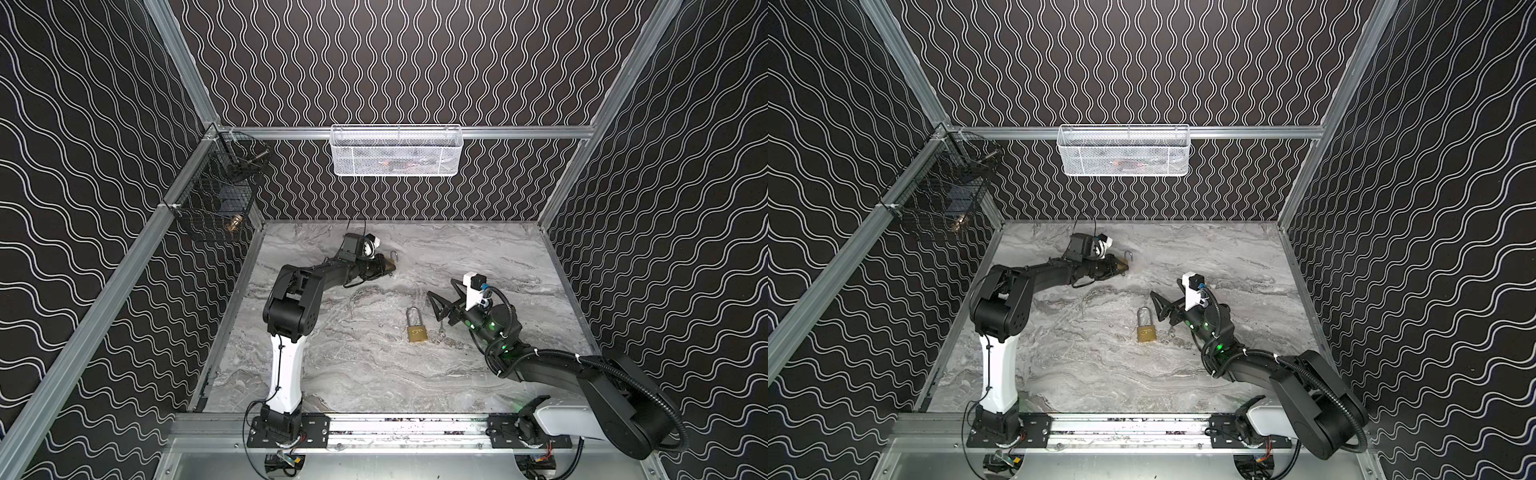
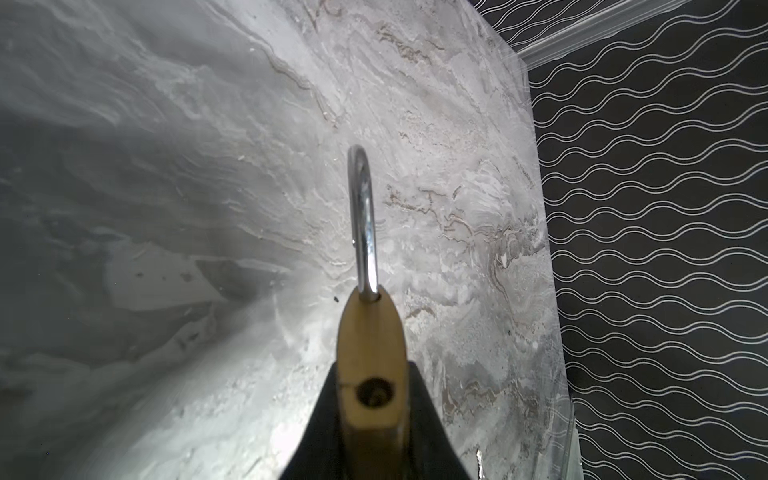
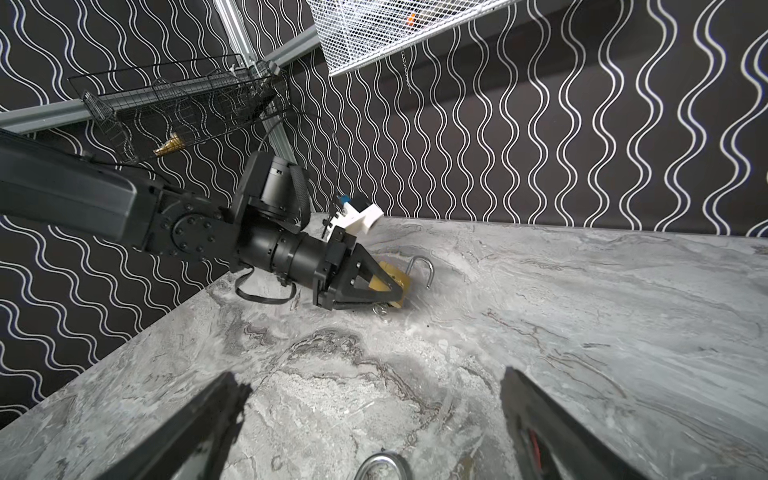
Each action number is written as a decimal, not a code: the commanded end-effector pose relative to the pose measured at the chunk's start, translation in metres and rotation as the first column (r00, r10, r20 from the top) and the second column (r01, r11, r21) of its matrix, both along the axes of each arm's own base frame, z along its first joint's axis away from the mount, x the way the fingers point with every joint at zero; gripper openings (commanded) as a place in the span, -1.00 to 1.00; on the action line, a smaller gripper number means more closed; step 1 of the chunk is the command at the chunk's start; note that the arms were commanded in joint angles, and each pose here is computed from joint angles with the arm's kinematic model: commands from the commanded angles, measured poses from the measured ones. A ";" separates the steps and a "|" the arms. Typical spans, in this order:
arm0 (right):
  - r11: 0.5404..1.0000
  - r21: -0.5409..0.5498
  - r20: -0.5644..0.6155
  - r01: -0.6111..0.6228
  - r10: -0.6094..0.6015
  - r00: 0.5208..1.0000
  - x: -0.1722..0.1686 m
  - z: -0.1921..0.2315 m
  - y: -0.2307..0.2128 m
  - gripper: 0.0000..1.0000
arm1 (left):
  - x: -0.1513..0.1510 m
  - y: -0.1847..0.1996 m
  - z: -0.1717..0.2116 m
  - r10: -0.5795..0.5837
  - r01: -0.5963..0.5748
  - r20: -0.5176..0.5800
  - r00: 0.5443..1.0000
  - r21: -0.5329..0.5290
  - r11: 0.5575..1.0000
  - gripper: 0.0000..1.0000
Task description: Unlock with the key
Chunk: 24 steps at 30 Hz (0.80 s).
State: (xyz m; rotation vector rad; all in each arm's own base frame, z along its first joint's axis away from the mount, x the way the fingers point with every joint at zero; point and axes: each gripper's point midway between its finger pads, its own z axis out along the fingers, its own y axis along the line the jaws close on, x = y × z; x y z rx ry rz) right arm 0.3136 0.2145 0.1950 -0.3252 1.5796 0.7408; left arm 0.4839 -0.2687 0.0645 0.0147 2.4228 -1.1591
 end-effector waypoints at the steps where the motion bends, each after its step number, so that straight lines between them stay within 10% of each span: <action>1: 1.000 0.010 -0.006 -0.009 0.009 1.000 0.001 0.002 0.002 0.98 | 0.009 -0.004 0.013 -0.011 0.013 0.056 0.998 -0.035 0.999 -1.00; 19: 0.999 -0.011 -0.007 -0.030 0.030 1.000 0.002 0.001 0.006 0.99 | 0.027 -0.003 -0.030 -0.007 0.006 0.032 0.999 0.051 0.999 -0.99; 24: 0.999 -0.013 -0.006 -0.036 0.036 0.999 0.002 0.001 0.007 0.98 | 0.026 0.005 -0.038 0.009 -0.010 0.015 1.000 0.109 0.994 -0.62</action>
